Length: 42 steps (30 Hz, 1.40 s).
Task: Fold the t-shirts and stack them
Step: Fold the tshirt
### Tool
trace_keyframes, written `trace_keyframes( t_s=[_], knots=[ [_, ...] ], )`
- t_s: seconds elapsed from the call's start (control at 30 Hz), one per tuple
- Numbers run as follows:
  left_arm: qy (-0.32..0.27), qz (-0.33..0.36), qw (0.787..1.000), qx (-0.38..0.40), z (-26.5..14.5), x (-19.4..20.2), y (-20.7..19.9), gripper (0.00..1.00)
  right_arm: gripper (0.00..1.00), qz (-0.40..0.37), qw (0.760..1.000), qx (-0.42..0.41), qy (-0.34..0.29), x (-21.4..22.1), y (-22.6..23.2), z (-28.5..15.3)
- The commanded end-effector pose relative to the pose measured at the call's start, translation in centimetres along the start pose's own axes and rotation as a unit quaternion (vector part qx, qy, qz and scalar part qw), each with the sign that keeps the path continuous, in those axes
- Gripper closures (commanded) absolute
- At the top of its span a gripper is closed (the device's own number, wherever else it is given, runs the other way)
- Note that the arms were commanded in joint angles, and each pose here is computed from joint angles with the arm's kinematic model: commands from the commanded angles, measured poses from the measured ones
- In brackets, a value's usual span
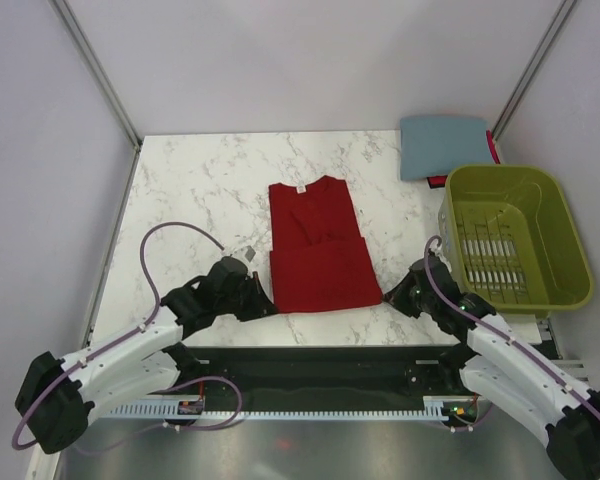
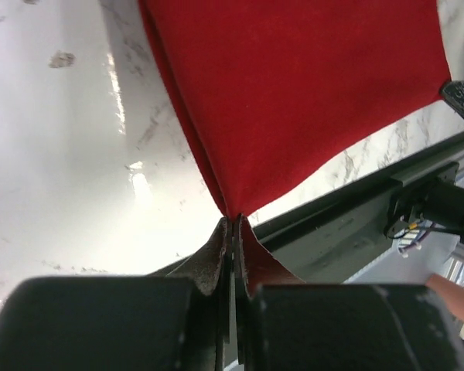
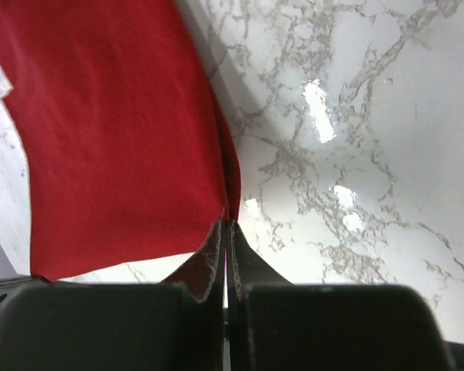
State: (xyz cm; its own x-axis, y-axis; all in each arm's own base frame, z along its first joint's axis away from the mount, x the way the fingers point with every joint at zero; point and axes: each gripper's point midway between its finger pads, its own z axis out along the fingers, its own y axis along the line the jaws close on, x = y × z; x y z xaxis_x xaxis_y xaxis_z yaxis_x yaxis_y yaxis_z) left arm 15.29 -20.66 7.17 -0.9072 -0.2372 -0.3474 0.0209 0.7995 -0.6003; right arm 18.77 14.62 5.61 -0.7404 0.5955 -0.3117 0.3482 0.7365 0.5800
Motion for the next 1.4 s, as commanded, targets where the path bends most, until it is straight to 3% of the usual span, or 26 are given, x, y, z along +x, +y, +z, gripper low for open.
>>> trace_keyframes(
  t_s=[0.0, 0.3, 0.57, 0.7, 0.87, 1.17, 1.23, 1.37],
  knots=[
    [-0.025, 0.021, 0.999, 0.002, -2.3, -0.6, -2.3, 0.98, 1.0, -0.028, 0.999, -0.02, -0.019, -1.0, 1.2, -2.6],
    [-0.06, 0.042, 0.997, 0.005, -4.8, -2.0, -5.6, 0.98, 1.0, -0.073, 0.991, -0.087, -0.075, -4.1, 5.9, -7.3],
    [-0.096, 0.052, 0.992, -0.057, -3.8, -6.9, -5.1, 0.98, 1.0, -0.146, 0.979, -0.079, -0.117, -8.7, 11.2, -6.1],
    [-0.124, 0.043, 0.99, -0.059, -4.0, -11.7, -5.6, 0.98, 1.0, -0.188, 0.975, -0.067, -0.103, -10.8, 14.1, -3.4],
    [-0.14, 0.026, 0.989, -0.045, -3.4, -17.5, -5.5, 0.98, 1.0, -0.212, 0.965, -0.08, -0.129, -15.8, 18.5, -2.4],
    [-0.154, 0.03, 0.987, -0.028, 0.6, -28.5, -8.0, 0.98, 1.0, -0.218, 0.968, -0.083, -0.096, -22.0, 21.5, 5.7],
    [-0.143, 0.018, 0.988, -0.048, 3.1, -30.2, -6.3, 0.98, 1.0, -0.214, 0.966, -0.102, -0.107, -24.0, 23.0, 6.2],
    [-0.148, -0.002, 0.987, -0.055, 5.6, -34.1, -4.5, 0.98, 1.0, -0.206, 0.97, -0.101, -0.08, -25.8, 22.7, 11.6]
  ],
)
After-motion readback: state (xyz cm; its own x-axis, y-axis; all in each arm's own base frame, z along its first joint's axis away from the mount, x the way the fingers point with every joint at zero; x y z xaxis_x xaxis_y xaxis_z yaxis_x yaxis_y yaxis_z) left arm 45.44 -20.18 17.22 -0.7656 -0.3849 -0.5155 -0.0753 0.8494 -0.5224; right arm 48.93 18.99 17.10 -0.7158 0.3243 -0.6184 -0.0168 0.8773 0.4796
